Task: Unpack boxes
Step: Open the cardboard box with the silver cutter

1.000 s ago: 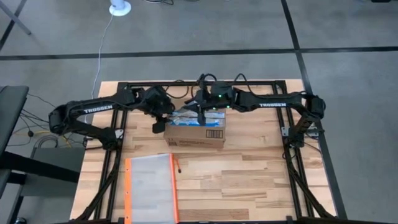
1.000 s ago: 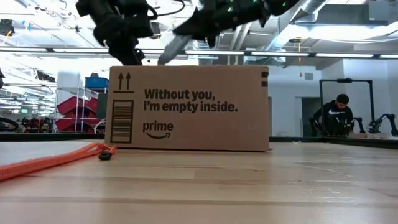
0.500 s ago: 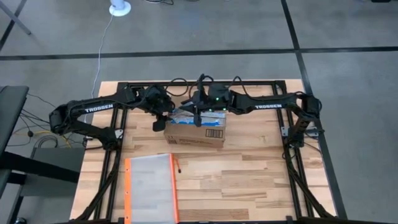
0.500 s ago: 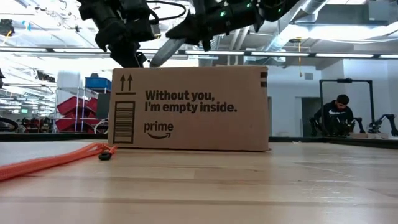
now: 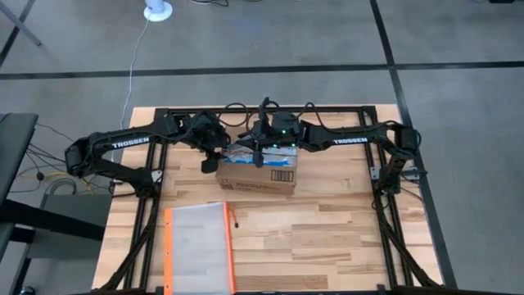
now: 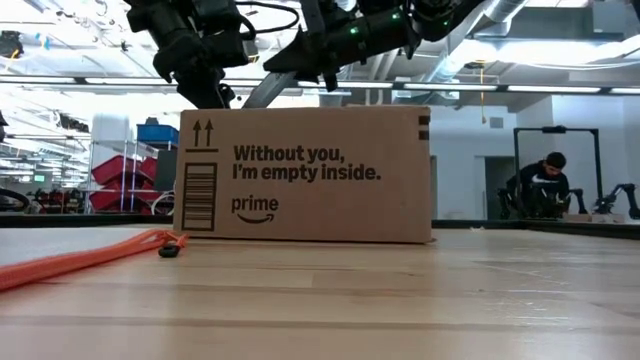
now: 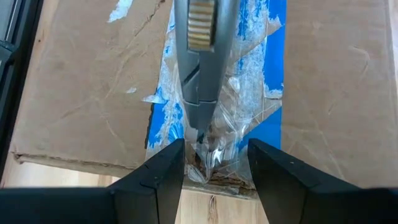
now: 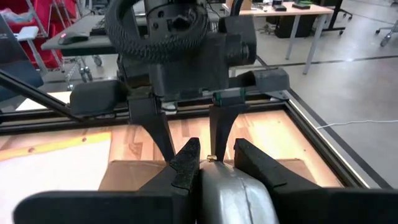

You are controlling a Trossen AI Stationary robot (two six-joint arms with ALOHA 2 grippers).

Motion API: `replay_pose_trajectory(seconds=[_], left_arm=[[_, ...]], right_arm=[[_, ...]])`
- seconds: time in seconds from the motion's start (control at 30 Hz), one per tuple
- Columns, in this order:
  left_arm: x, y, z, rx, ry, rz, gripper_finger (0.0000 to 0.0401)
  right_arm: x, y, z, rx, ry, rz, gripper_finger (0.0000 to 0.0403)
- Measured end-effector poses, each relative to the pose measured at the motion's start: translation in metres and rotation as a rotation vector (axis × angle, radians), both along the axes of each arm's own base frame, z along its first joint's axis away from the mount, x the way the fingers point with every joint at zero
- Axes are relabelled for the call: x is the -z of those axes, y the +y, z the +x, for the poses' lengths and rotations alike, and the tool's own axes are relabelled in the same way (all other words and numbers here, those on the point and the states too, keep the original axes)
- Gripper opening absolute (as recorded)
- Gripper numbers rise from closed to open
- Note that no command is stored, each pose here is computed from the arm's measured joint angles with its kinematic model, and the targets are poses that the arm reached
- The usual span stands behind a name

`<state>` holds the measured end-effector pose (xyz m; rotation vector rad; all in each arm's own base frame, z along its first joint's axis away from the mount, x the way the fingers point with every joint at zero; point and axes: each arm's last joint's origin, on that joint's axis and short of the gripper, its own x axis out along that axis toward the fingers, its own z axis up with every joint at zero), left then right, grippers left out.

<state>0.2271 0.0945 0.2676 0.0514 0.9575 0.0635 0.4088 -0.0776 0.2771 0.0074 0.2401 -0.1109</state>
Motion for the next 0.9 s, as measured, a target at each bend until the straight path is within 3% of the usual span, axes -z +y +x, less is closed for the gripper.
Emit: replay_pose_trajectory(seconds=[0.9], left_arm=[[0.0003, -0.0001, -0.0002, -0.007, 0.003, -0.006, 0.0162]], right_arm=[[0.0062, -0.003, -0.0028, 0.01, 0.07, -0.051, 0.0061]])
